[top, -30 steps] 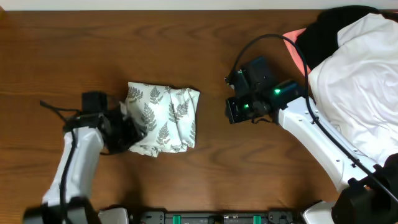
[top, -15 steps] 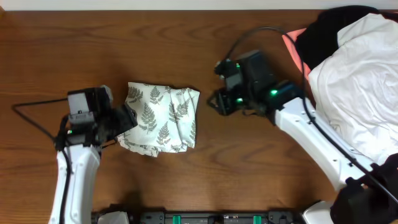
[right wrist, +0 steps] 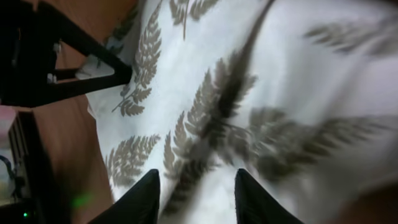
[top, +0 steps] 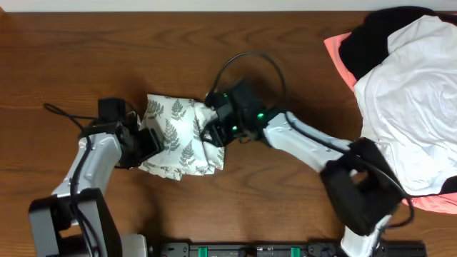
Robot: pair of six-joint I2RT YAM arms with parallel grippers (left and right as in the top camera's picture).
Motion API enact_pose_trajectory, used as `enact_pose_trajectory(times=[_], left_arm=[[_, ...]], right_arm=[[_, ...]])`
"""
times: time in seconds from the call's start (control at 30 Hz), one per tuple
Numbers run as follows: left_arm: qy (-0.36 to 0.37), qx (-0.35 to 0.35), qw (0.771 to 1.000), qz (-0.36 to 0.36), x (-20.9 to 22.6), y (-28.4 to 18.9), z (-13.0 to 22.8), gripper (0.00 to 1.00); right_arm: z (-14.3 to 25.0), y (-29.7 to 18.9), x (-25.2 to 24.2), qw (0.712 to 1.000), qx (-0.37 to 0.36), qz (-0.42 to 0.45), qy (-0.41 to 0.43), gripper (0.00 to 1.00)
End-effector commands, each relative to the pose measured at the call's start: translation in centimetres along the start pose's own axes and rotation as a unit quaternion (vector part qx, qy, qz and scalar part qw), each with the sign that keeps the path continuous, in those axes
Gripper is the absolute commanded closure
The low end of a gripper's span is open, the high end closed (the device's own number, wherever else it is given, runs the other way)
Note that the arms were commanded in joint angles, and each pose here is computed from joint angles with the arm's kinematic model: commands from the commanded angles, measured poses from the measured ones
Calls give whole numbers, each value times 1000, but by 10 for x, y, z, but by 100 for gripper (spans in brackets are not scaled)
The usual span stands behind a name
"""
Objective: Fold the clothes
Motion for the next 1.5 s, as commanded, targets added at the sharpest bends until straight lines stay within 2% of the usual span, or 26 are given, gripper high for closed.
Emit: enact_pose_trajectory(times=[0.0,0.13,0.2,0.23,0.3,0.43,0.6,0.87,0.97,1.13,1.33,1.47], left_arm=[[-3,4,1000,-9,3,2,-1,34],[-3,4,1000,-9,3,2,-1,34],[-3,5,1000,-9,3,3,-1,34],[-3,5,1000,-9,4,3,-1,34],[-3,6,1000,-9,4,3,0,34],[-4,8,1000,-11,5,4,1,34],[-4,9,1000,-11,5,4,2,34],[-4,9,1000,-12,5,4,2,34],[-4,9,1000,-11,5,4,2,34],[-4,9,1000,-11,5,4,2,34],[-4,8,1000,-10,5,4,1,33],[-3,6,1000,-9,4,4,0,23]], right_arm=[[5,14,5,1000,8,-16,4,59],[8,20,2,1000,10,-17,7,59],[5,20,2,1000,5,-17,4,62],[4,20,2,1000,1,-17,2,68],[2,20,4,1000,-2,-23,-1,99],[3,18,9,999,1,-47,4,99],[17,6,-39,990,19,52,131,99],[31,-13,-68,981,35,69,180,99],[29,-14,-64,982,32,44,178,98],[29,-14,-60,985,34,33,168,86],[16,-24,-46,991,18,7,132,83],[-10,-55,-34,996,-24,21,89,78]])
Point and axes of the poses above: each gripper's point midway between its finger pads, its own y axis out along the fingers, its own x axis along the line the jaws close on, z = x × y, the point moved 2 cm from there along -y, back along the fingers, and after that the axes turned 12 degrees about -y, right-handed, at the moved point
